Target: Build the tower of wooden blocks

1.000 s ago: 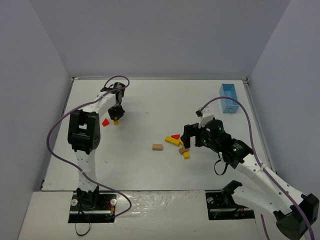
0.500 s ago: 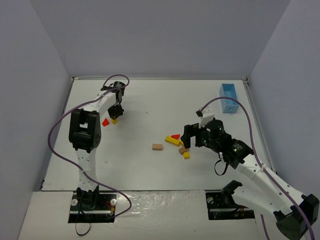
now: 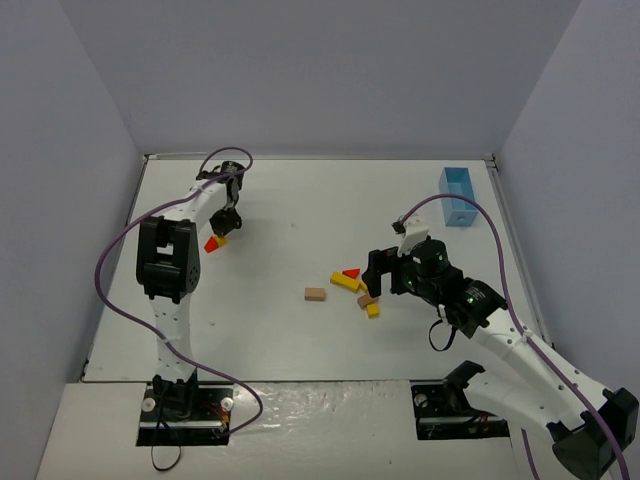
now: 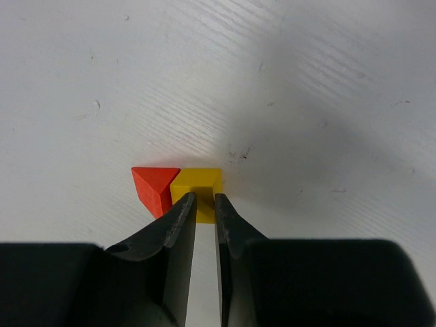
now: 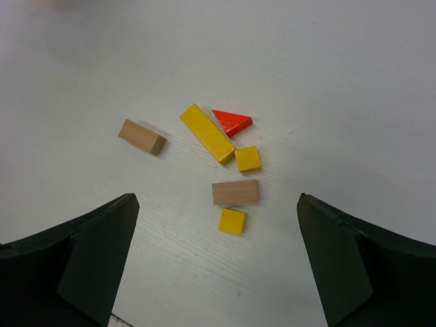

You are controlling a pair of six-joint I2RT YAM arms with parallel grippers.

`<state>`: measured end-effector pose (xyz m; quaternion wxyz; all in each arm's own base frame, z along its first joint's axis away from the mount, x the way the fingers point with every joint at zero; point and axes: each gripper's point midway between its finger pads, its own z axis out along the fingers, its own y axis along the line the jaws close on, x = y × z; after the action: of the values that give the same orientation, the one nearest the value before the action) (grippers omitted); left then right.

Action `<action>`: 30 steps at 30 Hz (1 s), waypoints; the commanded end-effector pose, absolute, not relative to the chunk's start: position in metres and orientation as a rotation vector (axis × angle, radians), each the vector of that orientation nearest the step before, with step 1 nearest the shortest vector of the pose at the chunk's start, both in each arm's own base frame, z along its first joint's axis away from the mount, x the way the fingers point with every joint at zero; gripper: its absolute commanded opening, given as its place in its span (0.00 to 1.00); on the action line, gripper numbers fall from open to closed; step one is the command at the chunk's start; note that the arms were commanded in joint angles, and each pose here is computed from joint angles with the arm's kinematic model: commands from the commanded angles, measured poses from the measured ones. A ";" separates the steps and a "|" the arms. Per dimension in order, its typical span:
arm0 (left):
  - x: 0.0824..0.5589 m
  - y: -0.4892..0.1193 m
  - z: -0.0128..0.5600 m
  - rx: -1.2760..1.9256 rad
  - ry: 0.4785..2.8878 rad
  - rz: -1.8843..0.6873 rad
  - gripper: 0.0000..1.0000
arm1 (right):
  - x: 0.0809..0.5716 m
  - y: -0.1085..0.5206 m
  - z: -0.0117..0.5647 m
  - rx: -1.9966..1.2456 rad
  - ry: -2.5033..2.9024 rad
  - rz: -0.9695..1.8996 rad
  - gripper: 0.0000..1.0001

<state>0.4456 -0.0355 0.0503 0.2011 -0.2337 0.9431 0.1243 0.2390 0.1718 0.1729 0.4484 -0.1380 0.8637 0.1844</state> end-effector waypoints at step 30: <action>0.375 -0.143 0.189 -0.104 2.516 -0.080 0.45 | 0.261 0.162 0.141 -0.167 2.265 0.320 0.98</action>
<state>0.4106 -0.1358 0.1631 0.2962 -0.0879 0.9511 -0.0006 0.2490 0.1604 0.1460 0.4183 -0.0911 0.8928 0.1399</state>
